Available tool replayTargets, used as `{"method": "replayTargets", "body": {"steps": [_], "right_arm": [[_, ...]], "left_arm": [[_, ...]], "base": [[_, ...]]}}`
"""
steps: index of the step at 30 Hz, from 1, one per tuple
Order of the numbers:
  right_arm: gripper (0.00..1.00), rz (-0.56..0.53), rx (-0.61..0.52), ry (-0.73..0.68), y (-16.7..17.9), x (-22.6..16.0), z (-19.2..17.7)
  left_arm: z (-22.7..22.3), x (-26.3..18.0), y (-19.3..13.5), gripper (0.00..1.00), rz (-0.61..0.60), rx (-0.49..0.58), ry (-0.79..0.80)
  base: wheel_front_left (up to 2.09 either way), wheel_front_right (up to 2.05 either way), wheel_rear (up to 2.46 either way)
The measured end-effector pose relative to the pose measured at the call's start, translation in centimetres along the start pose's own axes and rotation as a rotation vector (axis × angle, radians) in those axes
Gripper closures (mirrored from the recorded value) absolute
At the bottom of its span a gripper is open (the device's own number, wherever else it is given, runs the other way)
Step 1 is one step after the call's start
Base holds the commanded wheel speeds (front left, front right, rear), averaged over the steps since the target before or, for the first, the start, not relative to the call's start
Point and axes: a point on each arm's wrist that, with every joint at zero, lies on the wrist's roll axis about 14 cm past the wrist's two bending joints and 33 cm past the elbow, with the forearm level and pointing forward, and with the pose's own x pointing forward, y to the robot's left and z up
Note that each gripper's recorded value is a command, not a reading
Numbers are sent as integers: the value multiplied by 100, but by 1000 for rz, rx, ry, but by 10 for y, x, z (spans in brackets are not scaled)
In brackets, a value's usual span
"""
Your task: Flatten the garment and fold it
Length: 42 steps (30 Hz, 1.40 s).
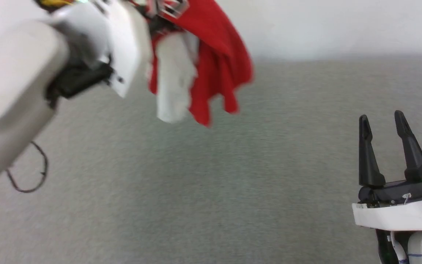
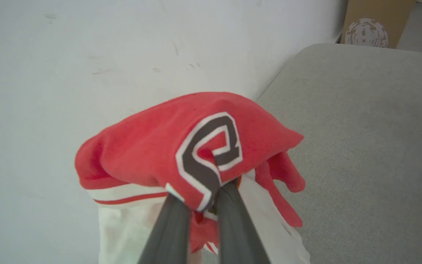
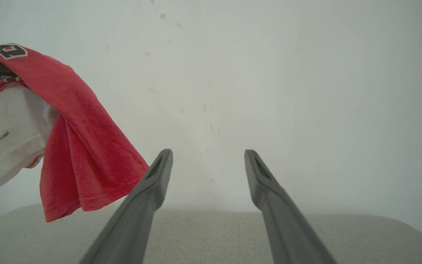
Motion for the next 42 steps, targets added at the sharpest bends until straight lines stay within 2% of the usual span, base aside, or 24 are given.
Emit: {"method": "replayTargets", "body": {"steps": [5, 10, 18, 24, 30, 31, 32, 37, 42], "right_arm": [[0, -72, -32, -15, -24, -15, 13], [0, -137, -55, -12, -44, -28, 18], [0, -170, -72, 27, -57, -26, 4], [0, -169, -70, 43, -60, -15, -7], [0, -180, -72, 67, -64, -16, -16], [0, -179, -71, 68, -64, -16, -16], [0, -179, -70, 68, -64, -16, -16], [0, -170, -60, 57, -59, -20, -10], [0, -168, -53, 50, -55, -32, -3]], "left_arm": [[7, 33, -54, 100, -157, 26, -29], [-25, 61, -111, 100, -314, -20, 24], [-119, 85, -186, 100, -485, -185, 240], [-198, 70, -247, 100, -605, -170, 483], [-203, 70, -256, 100, -628, -161, 505], [-202, 70, -255, 65, -622, -161, 494], [-200, 71, -254, 0, -611, -163, 471], [-178, 74, -249, 0, -557, -196, 303], [-137, 75, -211, 0, -404, -212, 74]], "base": [[0, 0, 0], [0, 0, 0], [0, 0, 0], [0, 0, 0], [0, 0, 0], [0, 0, 0], [0, 0, 0], [0, 0, 0], [0, 0, 0]]}}
